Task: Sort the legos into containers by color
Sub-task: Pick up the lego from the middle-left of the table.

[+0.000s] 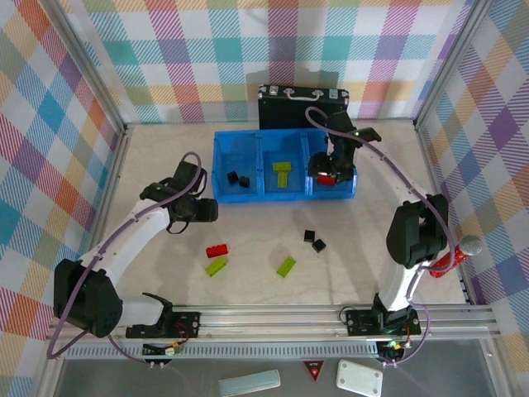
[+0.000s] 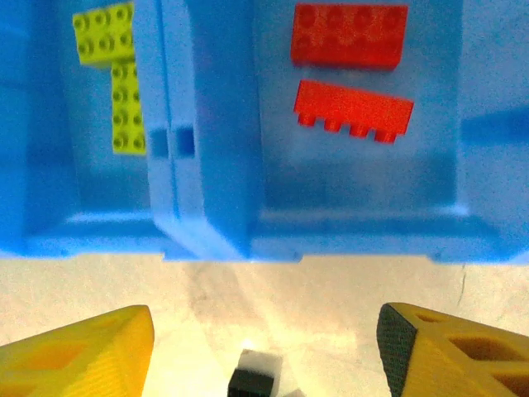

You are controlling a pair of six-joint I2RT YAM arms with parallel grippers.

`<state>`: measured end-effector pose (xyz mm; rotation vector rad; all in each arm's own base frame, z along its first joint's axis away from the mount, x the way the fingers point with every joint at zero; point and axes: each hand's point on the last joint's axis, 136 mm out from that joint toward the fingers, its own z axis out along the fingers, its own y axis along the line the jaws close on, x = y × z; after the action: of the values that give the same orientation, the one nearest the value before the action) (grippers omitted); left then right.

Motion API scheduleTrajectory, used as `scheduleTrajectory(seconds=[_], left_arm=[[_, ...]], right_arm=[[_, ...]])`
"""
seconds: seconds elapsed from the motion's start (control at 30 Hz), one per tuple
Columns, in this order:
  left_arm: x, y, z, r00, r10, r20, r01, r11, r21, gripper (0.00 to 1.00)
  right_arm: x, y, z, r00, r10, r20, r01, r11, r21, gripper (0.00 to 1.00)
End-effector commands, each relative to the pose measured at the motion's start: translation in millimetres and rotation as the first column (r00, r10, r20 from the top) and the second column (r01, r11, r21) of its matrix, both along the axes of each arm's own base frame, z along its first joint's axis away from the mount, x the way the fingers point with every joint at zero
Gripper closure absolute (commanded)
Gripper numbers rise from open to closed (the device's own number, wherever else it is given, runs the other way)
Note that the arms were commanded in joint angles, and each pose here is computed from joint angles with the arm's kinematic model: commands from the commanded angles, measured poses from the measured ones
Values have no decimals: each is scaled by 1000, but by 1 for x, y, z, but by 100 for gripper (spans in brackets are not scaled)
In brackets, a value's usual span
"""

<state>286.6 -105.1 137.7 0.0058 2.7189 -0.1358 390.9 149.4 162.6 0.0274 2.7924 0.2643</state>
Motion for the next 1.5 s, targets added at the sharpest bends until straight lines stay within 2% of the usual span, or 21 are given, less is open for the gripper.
scheduleTrajectory(seconds=[0.0,0.13,0.27,0.37,0.57,0.8,1.07,1.47], left_arm=[[-19,-2,-15,994,87,-70,-88,996,-20,34],[-39,-5,-30,986,130,-109,-133,991,-15,29],[-57,-5,-42,974,193,-119,-193,981,14,14],[-67,-5,-48,961,254,-112,-253,967,23,11],[-84,-11,-64,917,382,-115,-386,922,-21,11],[-95,-12,-80,870,475,-130,-483,875,-36,10],[-102,-24,-95,848,496,-186,-518,851,-91,10],[-112,-22,-105,830,515,-213,-536,842,-55,14]], right_arm=[[-13,2,9,999,-17,30,16,999,35,27],[-29,-3,1,1000,-22,12,21,999,36,27],[-42,-7,-6,1000,-24,2,24,999,41,27],[-48,-8,-13,1000,-24,-7,24,999,40,27],[-48,-5,-19,1000,-6,-9,7,999,53,27],[-46,1,-25,1000,19,-13,-18,997,75,27],[-45,4,-27,999,37,-5,-37,996,83,27],[-43,6,-22,999,48,9,-49,995,88,27]])
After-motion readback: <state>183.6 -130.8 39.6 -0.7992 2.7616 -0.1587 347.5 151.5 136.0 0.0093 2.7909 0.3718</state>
